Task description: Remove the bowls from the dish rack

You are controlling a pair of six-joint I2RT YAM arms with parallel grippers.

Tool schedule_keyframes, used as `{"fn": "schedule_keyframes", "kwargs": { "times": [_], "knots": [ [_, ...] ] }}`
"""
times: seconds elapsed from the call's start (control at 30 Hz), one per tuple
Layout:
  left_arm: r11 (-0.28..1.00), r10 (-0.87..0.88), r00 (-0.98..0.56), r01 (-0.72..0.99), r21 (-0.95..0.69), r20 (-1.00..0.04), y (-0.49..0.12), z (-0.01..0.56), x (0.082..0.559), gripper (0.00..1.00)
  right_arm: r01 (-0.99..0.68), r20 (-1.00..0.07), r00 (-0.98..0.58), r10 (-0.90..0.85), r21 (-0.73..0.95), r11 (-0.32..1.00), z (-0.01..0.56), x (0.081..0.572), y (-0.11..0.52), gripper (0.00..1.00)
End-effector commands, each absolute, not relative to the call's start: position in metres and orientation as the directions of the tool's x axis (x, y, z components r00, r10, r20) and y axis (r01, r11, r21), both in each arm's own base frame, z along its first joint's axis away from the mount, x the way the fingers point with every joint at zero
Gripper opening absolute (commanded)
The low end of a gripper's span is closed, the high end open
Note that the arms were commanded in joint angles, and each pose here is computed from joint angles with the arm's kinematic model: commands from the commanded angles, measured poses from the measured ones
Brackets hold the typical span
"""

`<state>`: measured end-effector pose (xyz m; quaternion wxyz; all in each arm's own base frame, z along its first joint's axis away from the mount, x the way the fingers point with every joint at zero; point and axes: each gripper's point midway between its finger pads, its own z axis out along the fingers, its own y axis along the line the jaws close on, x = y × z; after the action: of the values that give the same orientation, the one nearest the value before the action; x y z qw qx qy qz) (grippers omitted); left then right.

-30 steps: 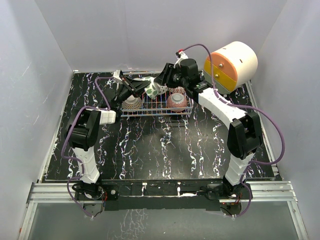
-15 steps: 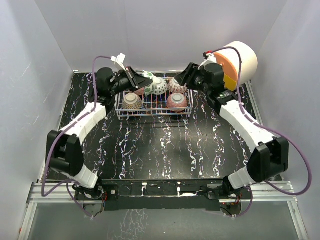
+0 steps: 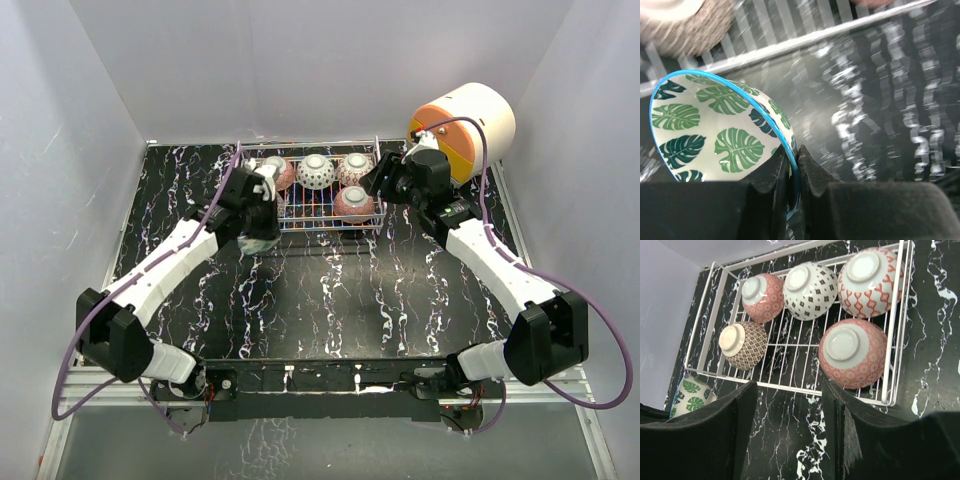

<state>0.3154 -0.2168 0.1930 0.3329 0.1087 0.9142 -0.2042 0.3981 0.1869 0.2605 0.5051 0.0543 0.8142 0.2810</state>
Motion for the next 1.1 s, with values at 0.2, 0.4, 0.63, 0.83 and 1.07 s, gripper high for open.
{"fn": "schedule_keyframes", "kwargs": {
  "times": [0.2,0.4,0.63,0.83,1.07],
  "knots": [
    [0.985,0.172,-0.799,0.124,0.122,-0.577,-0.104,0.141,0.277,0.0,-0.216,-0.816,-0.446,0.369,0.498,0.84,0.266,0.391,0.181,0.57],
    [0.973,0.193,-0.851,0.102,0.206,-0.488,-0.09,0.104,0.27,0.0,-0.215,-0.812,-0.463,0.354,0.491,0.844,0.257,0.389,0.181,0.58],
    [0.95,0.214,-0.893,0.096,0.297,-0.397,-0.079,0.069,0.269,0.0,-0.204,-0.813,-0.465,0.349,0.483,0.852,0.253,0.388,0.178,0.58],
    [0.931,0.207,-0.914,0.075,0.357,-0.35,-0.069,0.053,0.266,0.0,-0.188,-0.825,-0.446,0.347,0.465,0.865,0.255,0.385,0.171,0.58],
    [0.95,0.19,-0.92,0.084,0.302,-0.343,-0.08,0.043,0.266,0.16,-0.171,-0.835,-0.434,0.339,0.446,0.879,0.258,0.384,0.163,0.58]
  ]
}}
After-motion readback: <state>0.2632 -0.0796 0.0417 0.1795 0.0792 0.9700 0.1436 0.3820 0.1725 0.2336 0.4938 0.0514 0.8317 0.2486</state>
